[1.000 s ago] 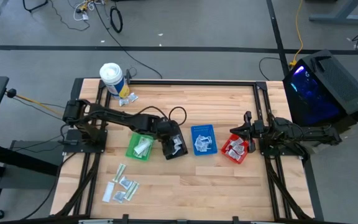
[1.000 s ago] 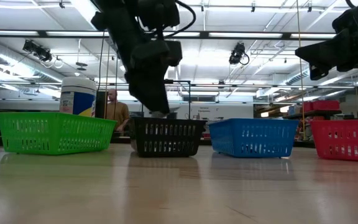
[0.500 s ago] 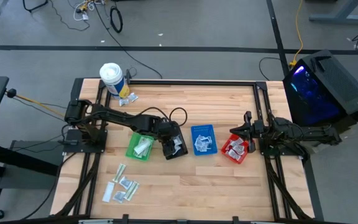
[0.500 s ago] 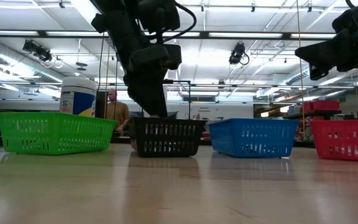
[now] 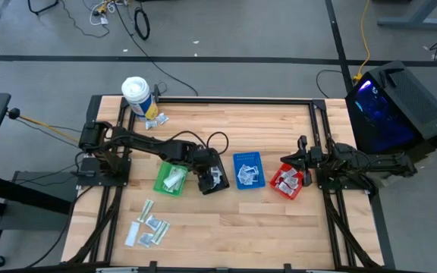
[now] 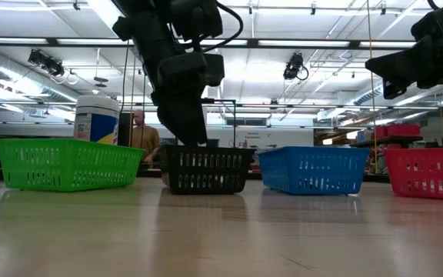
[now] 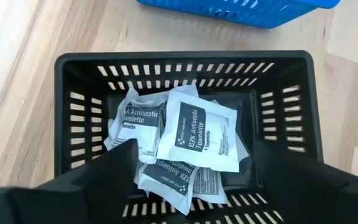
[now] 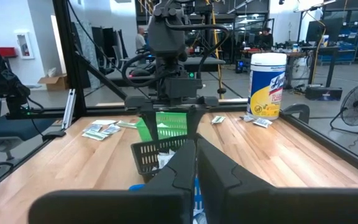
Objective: Pick & Place First Aid Supplies
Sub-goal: Put the towelette pack into the black basket, then put the bandage into the green basket
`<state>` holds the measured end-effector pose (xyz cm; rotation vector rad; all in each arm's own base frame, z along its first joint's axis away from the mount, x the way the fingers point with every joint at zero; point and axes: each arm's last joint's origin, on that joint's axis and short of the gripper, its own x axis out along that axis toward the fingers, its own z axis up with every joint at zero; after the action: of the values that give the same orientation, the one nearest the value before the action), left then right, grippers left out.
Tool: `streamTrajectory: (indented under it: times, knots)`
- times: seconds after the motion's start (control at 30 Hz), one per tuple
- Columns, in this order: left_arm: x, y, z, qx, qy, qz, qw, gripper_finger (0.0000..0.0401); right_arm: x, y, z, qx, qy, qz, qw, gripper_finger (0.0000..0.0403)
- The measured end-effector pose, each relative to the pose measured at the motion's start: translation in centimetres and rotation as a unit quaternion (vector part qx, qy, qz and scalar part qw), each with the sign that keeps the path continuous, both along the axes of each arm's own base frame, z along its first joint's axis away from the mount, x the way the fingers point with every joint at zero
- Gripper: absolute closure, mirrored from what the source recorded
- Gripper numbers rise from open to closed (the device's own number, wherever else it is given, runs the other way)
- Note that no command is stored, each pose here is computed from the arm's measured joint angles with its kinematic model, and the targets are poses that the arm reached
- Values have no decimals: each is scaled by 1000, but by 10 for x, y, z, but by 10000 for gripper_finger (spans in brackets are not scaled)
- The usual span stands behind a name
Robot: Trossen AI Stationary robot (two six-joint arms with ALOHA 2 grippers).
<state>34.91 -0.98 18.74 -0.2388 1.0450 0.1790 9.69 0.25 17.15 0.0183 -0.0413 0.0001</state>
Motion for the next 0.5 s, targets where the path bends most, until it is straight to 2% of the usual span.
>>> streamTrajectory:
  times: [0.2,0.37,0.5]
  knots:
    - [-2,-4,5,2,4,-9,1000,39,0,0,0,0,0,0,1000,380]
    - [-8,-9,30,4,33,-19,999,39,0,0,0,0,0,0,1000,380]
    - [-16,-21,53,19,65,-63,996,40,0,0,0,0,0,0,1000,380]
